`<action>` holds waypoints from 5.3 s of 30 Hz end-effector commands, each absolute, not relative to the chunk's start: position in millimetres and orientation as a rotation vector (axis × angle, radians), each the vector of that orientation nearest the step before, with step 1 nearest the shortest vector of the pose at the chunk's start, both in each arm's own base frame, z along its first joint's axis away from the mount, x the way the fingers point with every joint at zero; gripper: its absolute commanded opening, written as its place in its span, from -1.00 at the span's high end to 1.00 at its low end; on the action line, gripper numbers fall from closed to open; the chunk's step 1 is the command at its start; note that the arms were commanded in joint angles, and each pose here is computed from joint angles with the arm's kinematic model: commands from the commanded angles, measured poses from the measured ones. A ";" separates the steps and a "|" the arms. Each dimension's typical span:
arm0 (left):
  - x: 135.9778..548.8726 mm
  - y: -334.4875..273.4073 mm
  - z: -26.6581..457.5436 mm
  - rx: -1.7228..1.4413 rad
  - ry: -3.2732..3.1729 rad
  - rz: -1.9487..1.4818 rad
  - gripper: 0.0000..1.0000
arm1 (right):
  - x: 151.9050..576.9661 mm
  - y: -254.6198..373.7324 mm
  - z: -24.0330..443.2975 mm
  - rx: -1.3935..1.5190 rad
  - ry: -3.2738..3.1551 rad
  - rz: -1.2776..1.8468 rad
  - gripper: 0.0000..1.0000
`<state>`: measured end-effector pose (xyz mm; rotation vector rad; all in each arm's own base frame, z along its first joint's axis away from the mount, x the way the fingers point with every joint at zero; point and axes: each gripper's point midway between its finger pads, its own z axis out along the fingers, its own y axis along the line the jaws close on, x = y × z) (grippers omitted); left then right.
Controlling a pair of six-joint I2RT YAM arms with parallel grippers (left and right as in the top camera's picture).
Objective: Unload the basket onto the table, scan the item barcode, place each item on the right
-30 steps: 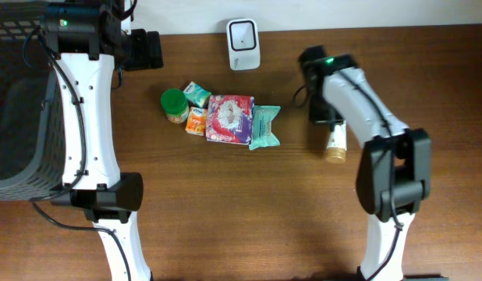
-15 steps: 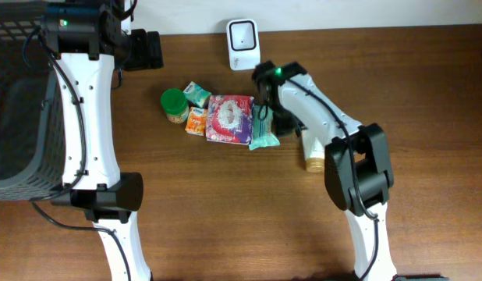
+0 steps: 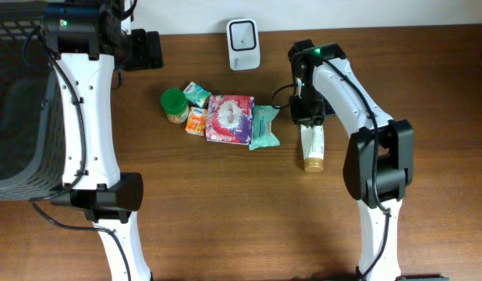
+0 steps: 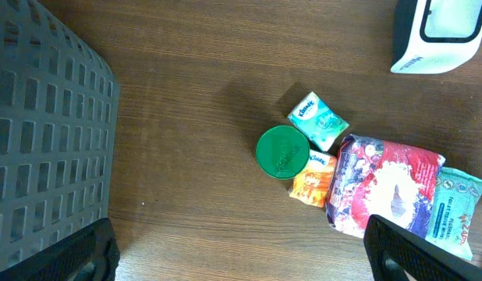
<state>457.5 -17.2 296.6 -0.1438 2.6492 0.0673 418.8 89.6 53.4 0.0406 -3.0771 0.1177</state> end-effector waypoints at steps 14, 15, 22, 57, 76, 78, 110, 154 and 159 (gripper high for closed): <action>455.8 -14.2 304.8 -0.144 2.626 0.077 -0.98 | 423.5 62.8 52.6 0.000 -3.047 -0.156 0.92; 455.7 -14.2 305.0 -0.144 2.626 0.076 -0.98 | 422.8 67.0 53.6 0.016 -3.038 -0.227 0.92; 455.7 -14.2 305.0 -0.144 2.626 0.076 -0.98 | 402.0 81.8 20.0 0.035 -2.970 -0.281 0.92; 455.7 -14.2 305.0 -0.144 2.626 0.076 -0.98 | 411.9 127.5 33.9 -0.021 -3.056 -0.128 0.92; 455.7 -14.2 305.0 -0.144 2.626 0.076 -0.98 | 378.9 127.1 18.6 0.060 -2.756 -1.050 -0.60; 455.8 -14.2 304.8 -0.144 2.626 0.077 -0.98 | 381.0 128.3 9.8 0.039 -2.772 -1.050 0.12; 455.7 -15.0 305.0 -0.142 2.626 0.076 -0.98 | 438.0 85.7 88.4 -0.196 -3.192 0.376 -0.26; 455.7 -14.2 305.0 -0.144 2.626 0.076 -0.98 | 439.9 112.3 87.2 -0.039 -3.134 -0.230 0.34; 455.7 -14.3 305.0 -0.144 2.626 0.076 -0.99 | 434.8 106.0 75.8 -0.027 -3.113 -0.170 0.92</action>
